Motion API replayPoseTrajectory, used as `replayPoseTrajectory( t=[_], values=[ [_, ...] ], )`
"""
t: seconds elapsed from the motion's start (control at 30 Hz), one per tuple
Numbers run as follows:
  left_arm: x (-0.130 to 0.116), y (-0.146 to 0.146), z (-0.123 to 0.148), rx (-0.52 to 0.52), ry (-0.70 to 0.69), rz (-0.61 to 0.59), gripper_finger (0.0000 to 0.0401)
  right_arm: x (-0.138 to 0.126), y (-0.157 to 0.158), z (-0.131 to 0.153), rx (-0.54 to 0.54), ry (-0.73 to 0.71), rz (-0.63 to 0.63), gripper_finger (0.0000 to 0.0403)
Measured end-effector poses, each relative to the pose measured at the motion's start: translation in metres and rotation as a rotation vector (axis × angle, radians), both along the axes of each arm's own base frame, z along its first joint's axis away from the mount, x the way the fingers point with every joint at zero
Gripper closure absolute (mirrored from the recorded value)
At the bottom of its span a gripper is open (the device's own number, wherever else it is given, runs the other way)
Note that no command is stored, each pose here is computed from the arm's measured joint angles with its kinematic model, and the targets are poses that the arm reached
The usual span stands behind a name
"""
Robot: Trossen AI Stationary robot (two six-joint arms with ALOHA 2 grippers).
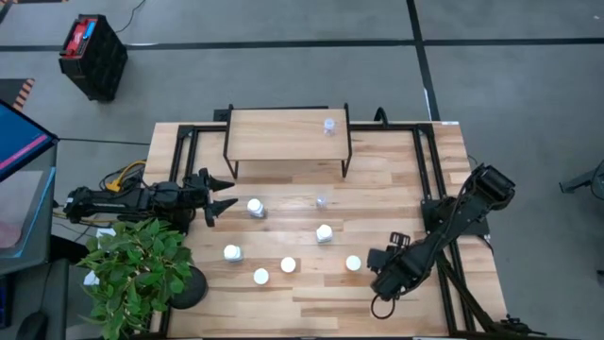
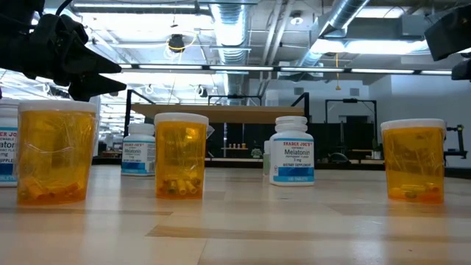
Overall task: Pick and place medicine bottles onto shelf by color
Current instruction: Put the bottom transparent pill bottle on the shelf aligned with the other transparent pill bottle
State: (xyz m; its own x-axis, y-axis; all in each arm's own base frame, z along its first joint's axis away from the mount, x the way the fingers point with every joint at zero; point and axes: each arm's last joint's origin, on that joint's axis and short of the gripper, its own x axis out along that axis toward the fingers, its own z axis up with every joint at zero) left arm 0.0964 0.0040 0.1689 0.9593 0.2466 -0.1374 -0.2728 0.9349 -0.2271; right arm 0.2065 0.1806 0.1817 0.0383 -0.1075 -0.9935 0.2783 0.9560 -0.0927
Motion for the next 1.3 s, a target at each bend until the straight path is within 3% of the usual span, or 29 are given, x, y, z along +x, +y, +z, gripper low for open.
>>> replayPoseTrajectory(
  t=[0.33,0.67,0.93,1.17,1.3],
  values=[
    [0.0,0.0,0.0,0.0,0.0,-0.001,0.0128,0.007,-0.003,0.007,0.006,0.006,0.058,0.027],
    [0.0,0.0,0.0,0.0,0.0,0.0,0.0128,0.046,-0.041,0.086,-0.038,0.053,0.232,0.0272],
    [0.0,0.0,0.0,0.0,0.0,0.0,0.0128,0.086,-0.115,0.149,-0.181,-0.092,0.325,0.0272],
    [0.0,0.0,0.0,0.0,0.0,0.0,0.0128,0.102,-0.204,0.168,-0.234,-0.154,0.309,0.0271],
    [0.0,0.0,0.0,0.0,0.0,0.0,0.0128,0.104,-0.248,0.173,-0.21,-0.237,0.282,0.027]
  ],
)
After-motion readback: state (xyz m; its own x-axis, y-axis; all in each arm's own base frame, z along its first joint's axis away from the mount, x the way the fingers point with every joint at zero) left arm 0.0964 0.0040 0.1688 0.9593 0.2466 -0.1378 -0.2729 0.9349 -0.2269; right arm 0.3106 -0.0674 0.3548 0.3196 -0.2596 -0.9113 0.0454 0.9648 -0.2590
